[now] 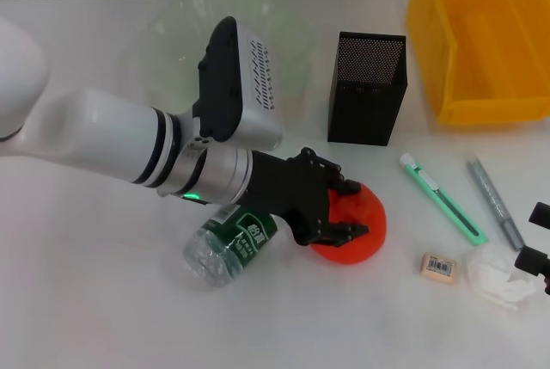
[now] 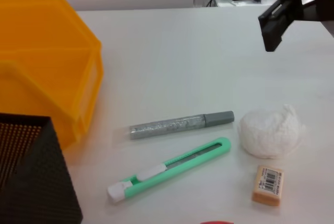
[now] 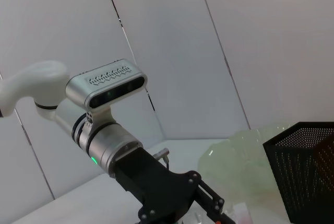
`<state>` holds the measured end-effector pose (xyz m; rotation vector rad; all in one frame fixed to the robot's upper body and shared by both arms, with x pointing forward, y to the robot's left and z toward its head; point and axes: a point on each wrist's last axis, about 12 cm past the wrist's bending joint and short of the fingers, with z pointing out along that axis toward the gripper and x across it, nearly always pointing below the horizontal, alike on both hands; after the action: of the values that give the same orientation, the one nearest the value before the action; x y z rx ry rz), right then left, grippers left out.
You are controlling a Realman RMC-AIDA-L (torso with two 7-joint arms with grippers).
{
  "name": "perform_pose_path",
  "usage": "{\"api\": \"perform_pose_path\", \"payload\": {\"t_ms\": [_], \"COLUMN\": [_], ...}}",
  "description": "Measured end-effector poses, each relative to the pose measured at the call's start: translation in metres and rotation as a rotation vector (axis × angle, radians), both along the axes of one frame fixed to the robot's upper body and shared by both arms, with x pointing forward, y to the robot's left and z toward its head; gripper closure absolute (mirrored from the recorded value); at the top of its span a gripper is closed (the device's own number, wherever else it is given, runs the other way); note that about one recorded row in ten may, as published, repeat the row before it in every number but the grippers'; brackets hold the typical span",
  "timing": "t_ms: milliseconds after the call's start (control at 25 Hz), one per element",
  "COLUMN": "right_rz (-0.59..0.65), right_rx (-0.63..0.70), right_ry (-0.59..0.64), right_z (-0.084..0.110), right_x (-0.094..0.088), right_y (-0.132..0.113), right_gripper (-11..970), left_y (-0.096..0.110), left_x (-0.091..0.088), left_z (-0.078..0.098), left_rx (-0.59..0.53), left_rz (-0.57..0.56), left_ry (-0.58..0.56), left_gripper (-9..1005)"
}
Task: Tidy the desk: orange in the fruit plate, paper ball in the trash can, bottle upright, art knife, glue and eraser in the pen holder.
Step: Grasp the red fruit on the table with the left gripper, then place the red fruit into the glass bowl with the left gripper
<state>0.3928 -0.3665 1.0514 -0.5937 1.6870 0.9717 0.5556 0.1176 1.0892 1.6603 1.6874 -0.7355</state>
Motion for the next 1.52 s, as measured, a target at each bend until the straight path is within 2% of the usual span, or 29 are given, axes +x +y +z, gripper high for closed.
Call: {"api": "perform_pose_path", "payload": {"t_ms": [200,440,560,720,760,840,880,920,960,1040,1120,1160,1240,1320,1360,1520], "right_rz": [0.000,-0.001,-0.001,-0.001,-0.001,-0.001,-0.001,0.000,0.000,0.001,0.005,0.007,0.015,0.026,0.032,0.045], "right_rx": [-0.001,-0.002,-0.002,-0.002,-0.001,-0.001,-0.001,0.000,0.000,0.003,0.004,0.005,0.009,0.015,0.017,0.027], "right_ry": [-0.002,-0.002,-0.003,-0.002,-0.002,-0.002,-0.003,-0.003,-0.003,-0.004,-0.011,-0.015,-0.020,-0.024,-0.026,-0.030], "right_z": [0.000,0.000,0.000,0.000,0.000,0.000,0.000,0.000,0.000,-0.001,-0.001,-0.001,-0.001,-0.001,-0.001,-0.002], "right_x": [0.001,0.002,0.002,0.001,0.001,0.001,0.002,0.002,0.002,0.002,0.003,0.004,0.006,0.010,0.011,0.015], "right_y": [0.000,0.001,0.001,0.001,0.001,0.001,0.001,0.001,0.001,0.003,0.005,0.006,0.010,0.013,0.015,0.021], "right_gripper": [224,226,227,228,228,229,229,229,229,230,231,231,231,232,232,233], "left_y": [-0.002,0.002,0.006,0.008,0.011,0.028,0.035,0.035,0.061,0.073,0.095,0.099,0.107,0.107,0.107,0.104], "left_x": [-0.004,-0.007,-0.008,-0.008,-0.009,-0.005,-0.003,-0.003,0.008,0.016,0.033,0.038,0.054,0.079,0.079,0.091], "left_z": [0.000,0.000,0.001,0.005,0.011,0.038,0.046,0.046,0.066,0.074,0.084,0.086,0.087,0.080,0.080,0.060], "left_rx": [-0.014,-0.070,-0.081,-0.103,-0.137,-0.279,-0.315,-0.315,-0.402,-0.434,-0.483,-0.495,-0.506,-0.483,-0.483,-0.398], "left_rz": [-0.008,0.010,0.029,0.043,0.055,0.111,0.125,0.125,0.205,0.257,0.361,0.385,0.450,0.541,0.541,0.652], "left_ry": [-0.023,-0.044,-0.053,-0.061,-0.063,-0.075,-0.084,-0.084,-0.109,-0.123,-0.144,-0.150,-0.148,-0.133,-0.133,-0.135], "left_gripper": [441,569,773,807,815,829,836,843,850,860,869,874,884,893,898,882]}}
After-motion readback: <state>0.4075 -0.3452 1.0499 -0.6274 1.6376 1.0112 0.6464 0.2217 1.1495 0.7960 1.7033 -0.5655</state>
